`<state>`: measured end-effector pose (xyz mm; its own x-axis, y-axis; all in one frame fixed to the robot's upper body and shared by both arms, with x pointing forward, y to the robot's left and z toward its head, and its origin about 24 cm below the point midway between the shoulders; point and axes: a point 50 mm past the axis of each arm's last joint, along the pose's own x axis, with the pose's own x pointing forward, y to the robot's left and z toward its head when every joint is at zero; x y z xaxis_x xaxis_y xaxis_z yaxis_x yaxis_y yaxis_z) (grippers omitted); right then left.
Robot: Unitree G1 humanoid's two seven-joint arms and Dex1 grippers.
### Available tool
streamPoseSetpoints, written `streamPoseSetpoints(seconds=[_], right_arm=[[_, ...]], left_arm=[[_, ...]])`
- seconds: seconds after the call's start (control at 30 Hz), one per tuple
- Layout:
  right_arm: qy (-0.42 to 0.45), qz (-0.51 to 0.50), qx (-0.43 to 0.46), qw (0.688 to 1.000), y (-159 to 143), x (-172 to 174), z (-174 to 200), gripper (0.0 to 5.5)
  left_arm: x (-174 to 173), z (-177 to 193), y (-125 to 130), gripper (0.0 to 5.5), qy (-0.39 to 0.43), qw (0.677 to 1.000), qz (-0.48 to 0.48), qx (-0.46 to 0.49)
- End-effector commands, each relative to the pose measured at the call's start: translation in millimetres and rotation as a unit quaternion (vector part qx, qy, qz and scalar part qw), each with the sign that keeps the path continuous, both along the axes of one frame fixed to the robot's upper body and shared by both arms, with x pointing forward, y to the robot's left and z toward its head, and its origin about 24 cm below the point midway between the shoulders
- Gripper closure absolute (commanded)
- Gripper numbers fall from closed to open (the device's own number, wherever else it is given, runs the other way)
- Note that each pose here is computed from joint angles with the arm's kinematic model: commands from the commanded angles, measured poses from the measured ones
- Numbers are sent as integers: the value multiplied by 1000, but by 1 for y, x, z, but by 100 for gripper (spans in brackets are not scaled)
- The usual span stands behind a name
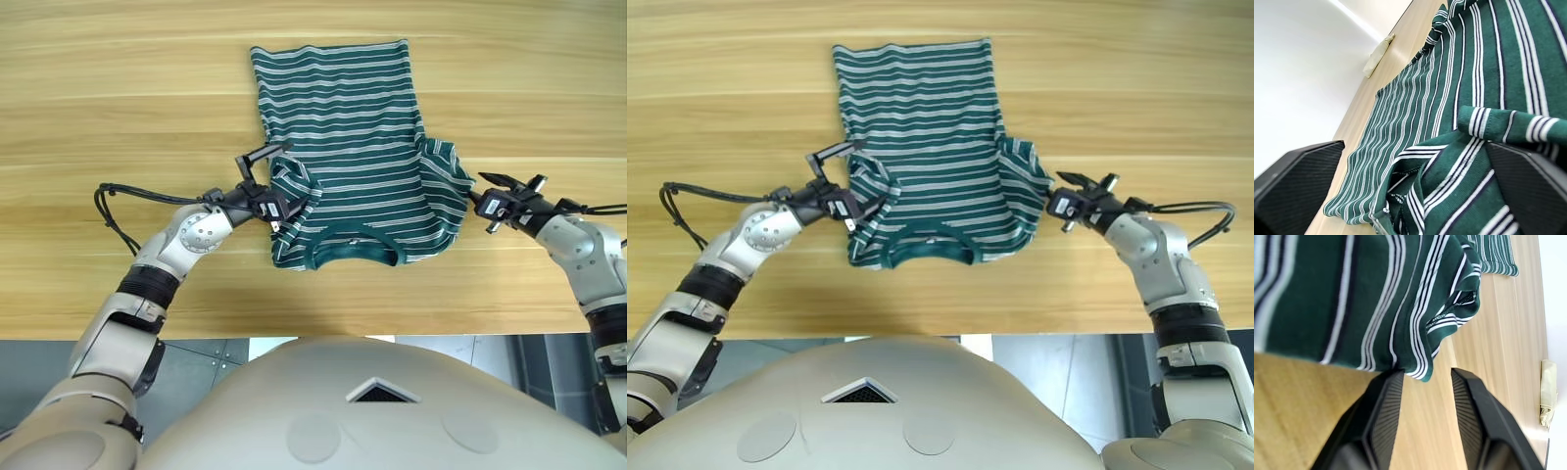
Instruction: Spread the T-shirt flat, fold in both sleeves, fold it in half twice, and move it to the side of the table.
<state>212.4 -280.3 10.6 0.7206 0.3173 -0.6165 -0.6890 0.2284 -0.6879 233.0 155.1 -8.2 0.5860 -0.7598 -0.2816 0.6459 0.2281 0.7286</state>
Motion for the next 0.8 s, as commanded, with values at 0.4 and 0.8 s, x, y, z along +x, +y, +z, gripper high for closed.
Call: streamPoseSetpoints(seconds=[0.4,0.8], right_arm=[[83,10,-12,996,4,-22,-31,549],[40,-3,-8,999,-4,-19,-11,549]], left_arm=[[-17,-27,16,10,60,995,7,74],[-17,-27,16,10,59,996,7,72]])
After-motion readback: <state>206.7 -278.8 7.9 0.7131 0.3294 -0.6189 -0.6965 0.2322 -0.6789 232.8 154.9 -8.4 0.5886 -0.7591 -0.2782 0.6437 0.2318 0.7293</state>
